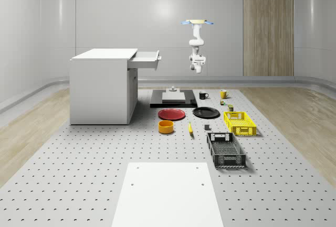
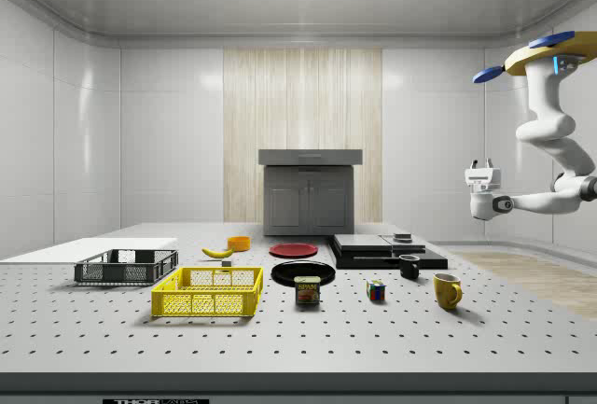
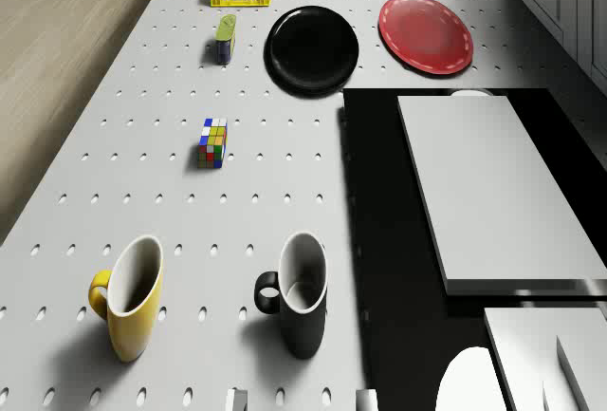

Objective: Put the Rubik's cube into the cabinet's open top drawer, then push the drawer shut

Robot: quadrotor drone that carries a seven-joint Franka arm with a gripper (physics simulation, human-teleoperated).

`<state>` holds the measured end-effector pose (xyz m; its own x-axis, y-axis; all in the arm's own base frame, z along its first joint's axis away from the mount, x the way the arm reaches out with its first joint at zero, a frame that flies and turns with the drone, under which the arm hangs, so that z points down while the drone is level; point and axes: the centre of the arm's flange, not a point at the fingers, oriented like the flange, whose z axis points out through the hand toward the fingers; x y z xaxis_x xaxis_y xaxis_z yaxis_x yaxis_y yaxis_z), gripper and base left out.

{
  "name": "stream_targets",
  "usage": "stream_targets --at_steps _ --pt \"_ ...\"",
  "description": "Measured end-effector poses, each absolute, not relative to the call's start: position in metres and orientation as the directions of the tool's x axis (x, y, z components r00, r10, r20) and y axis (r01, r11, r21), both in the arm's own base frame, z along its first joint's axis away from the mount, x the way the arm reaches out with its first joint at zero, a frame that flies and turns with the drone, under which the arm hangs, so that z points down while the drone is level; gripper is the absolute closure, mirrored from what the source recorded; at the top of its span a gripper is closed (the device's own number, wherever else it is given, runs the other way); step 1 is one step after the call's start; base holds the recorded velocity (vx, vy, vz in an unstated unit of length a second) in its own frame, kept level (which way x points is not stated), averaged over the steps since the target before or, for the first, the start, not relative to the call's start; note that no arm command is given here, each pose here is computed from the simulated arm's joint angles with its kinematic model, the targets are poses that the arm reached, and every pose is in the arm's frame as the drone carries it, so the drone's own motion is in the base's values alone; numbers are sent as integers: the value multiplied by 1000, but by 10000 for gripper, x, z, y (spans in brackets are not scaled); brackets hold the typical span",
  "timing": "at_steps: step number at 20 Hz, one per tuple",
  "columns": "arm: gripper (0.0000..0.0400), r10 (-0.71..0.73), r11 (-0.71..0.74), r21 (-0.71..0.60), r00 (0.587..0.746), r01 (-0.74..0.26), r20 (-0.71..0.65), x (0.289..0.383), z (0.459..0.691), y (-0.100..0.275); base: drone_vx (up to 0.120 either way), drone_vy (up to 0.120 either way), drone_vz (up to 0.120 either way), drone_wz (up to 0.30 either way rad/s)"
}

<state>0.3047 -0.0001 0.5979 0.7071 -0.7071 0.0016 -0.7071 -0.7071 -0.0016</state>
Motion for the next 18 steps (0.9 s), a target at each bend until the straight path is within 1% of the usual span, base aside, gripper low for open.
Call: stream_targets --at_steps 4,10,15,18 --pt "0 -707 -707 -4 707 -707 4 3011 6275 -1 0 0 0 0" --pt "0 -707 -707 -7 707 -707 7 3025 6642 -1 0 0 0 0" --pt "0 -707 -707 -10 707 -707 10 3039 6812 0 0 0 0 0" --pt "0 -707 -707 -11 707 -707 12 3041 6862 0 107 0 0 0"
